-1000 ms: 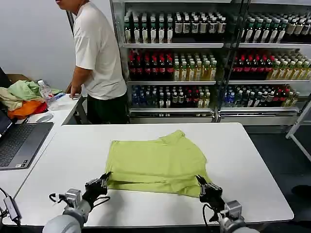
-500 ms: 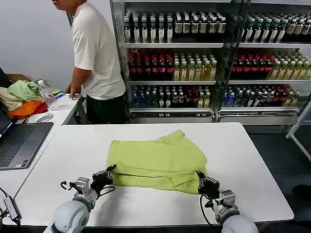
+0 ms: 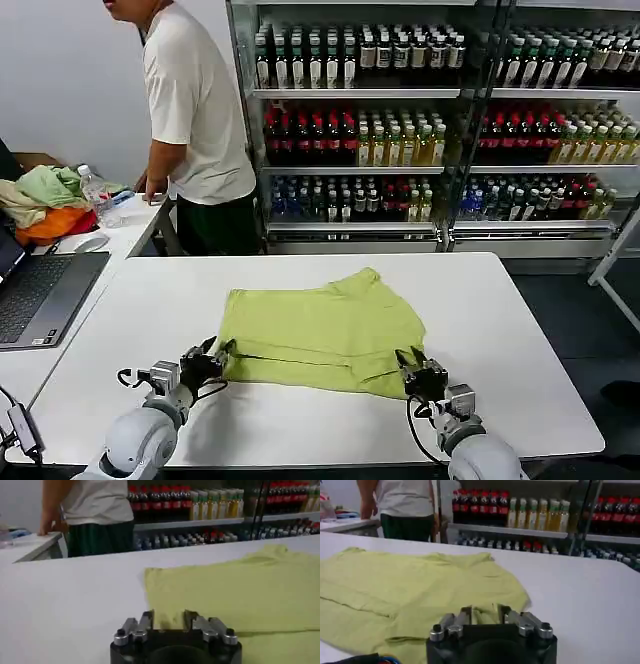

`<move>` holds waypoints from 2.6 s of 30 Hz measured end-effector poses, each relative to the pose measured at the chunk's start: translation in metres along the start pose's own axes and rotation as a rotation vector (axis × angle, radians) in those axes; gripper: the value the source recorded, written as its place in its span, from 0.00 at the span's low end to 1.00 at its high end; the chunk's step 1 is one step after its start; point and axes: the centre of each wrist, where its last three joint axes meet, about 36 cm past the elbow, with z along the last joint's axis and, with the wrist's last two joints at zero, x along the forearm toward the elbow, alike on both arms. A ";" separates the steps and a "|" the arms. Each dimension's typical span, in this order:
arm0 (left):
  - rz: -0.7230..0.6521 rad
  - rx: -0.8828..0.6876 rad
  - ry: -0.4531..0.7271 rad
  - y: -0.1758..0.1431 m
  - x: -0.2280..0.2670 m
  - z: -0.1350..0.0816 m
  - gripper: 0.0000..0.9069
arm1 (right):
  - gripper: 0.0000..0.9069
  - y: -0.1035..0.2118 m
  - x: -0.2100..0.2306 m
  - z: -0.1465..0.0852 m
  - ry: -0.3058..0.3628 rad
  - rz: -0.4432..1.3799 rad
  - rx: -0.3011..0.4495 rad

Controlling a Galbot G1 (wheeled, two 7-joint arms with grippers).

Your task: Fold and organize the clothes.

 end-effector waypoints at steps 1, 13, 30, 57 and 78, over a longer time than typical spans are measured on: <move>0.000 0.001 -0.002 -0.001 0.004 -0.001 1.00 | 1.00 -0.001 0.003 0.001 0.004 0.005 0.000; -0.013 0.026 0.044 -0.026 0.022 0.009 1.00 | 0.97 0.001 0.026 0.023 0.075 0.029 -0.013; -0.030 0.049 0.097 -0.027 0.012 0.023 0.06 | 0.00 0.003 0.028 0.033 0.115 0.012 -0.038; -0.001 0.030 0.116 -0.034 0.079 0.031 0.04 | 0.00 0.011 0.091 0.028 0.128 -0.028 -0.005; -0.016 0.009 0.134 -0.033 0.115 0.037 1.00 | 1.00 0.024 0.115 0.025 0.129 -0.031 0.025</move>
